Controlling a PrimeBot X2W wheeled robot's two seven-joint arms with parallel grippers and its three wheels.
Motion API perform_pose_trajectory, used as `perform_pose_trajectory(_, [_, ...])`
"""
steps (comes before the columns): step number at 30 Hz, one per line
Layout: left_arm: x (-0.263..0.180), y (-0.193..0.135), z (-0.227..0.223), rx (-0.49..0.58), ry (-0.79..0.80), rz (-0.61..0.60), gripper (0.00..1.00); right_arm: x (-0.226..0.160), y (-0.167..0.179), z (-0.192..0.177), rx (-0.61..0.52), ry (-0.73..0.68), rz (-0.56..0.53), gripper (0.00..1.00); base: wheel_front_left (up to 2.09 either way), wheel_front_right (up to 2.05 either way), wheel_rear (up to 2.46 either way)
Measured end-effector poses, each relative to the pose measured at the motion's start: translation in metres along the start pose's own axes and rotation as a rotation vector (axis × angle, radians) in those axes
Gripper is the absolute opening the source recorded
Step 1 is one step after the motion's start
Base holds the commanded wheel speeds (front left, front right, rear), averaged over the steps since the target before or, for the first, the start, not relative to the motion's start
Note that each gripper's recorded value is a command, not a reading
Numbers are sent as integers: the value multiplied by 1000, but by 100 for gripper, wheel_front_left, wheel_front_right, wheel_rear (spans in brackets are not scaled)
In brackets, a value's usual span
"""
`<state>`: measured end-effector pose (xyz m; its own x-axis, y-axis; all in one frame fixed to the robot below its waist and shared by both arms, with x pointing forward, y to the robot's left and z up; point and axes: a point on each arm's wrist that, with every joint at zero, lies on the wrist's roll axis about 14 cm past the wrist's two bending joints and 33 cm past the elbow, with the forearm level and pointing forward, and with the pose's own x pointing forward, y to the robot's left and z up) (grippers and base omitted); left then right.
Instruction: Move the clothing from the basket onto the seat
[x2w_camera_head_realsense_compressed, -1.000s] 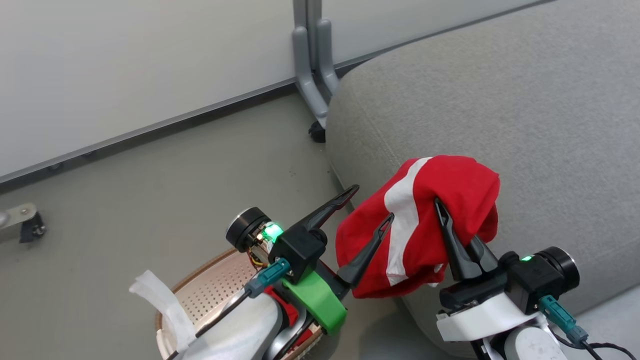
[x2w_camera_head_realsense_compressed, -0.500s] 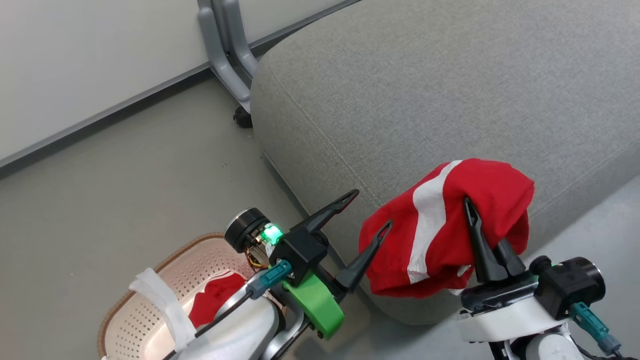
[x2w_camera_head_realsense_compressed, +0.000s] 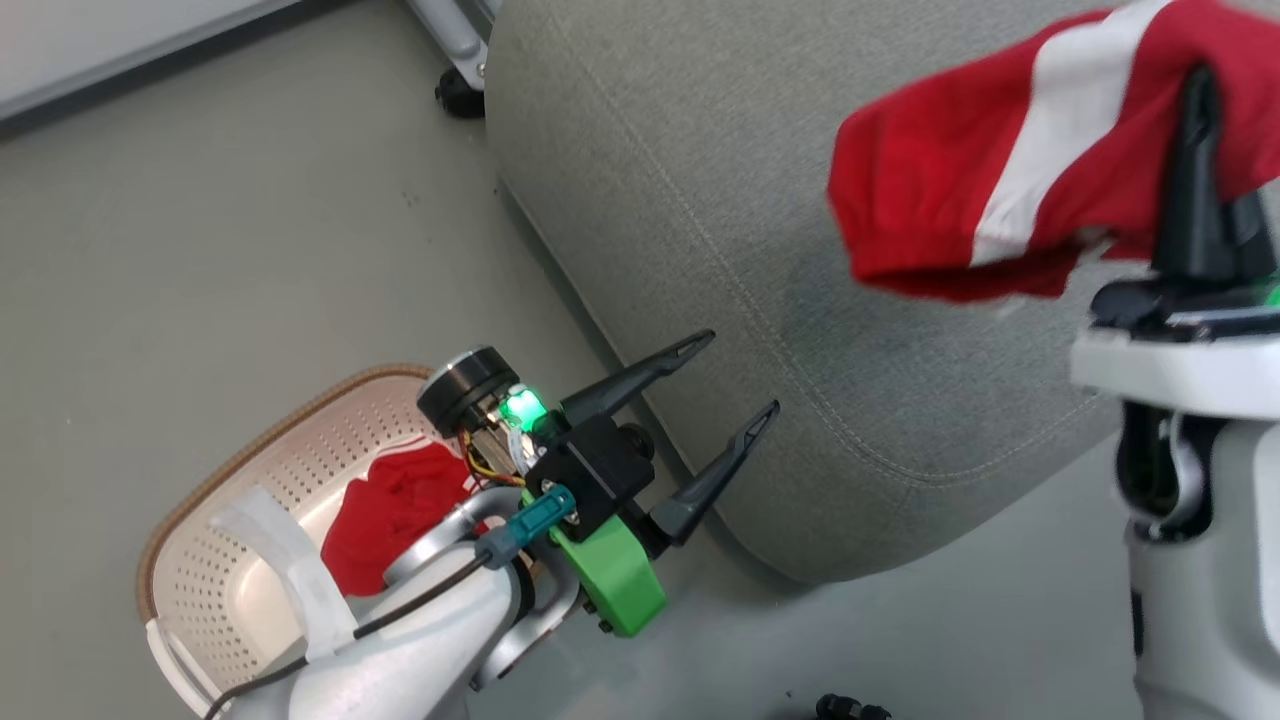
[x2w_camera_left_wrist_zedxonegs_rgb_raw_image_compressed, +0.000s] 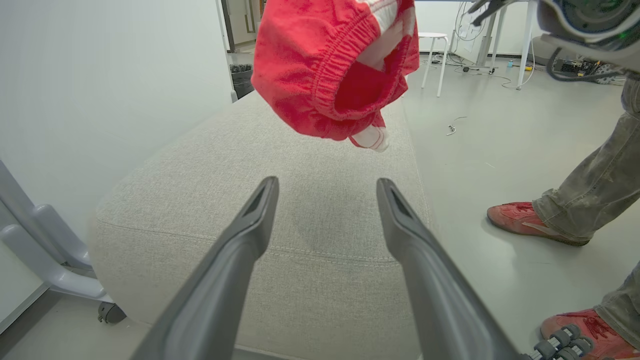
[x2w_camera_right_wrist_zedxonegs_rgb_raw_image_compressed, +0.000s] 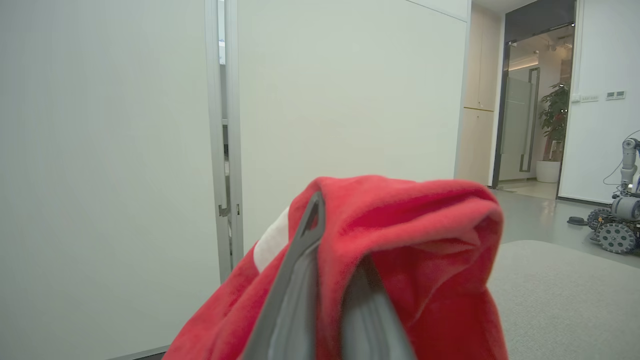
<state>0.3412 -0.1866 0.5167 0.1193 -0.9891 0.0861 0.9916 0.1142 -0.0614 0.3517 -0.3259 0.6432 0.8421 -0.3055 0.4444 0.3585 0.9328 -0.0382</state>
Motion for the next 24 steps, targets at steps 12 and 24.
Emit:
perform_pose_trajectory(12, [-31,76,-49,-53,11,102,100,113,6,-73,-81,3,-46,0,0,0,0])
perform_pose_trajectory(24, [-59,99,-114,-163,77,167,100,87,-2,-242,-115,394,-113,0,0,0,0])
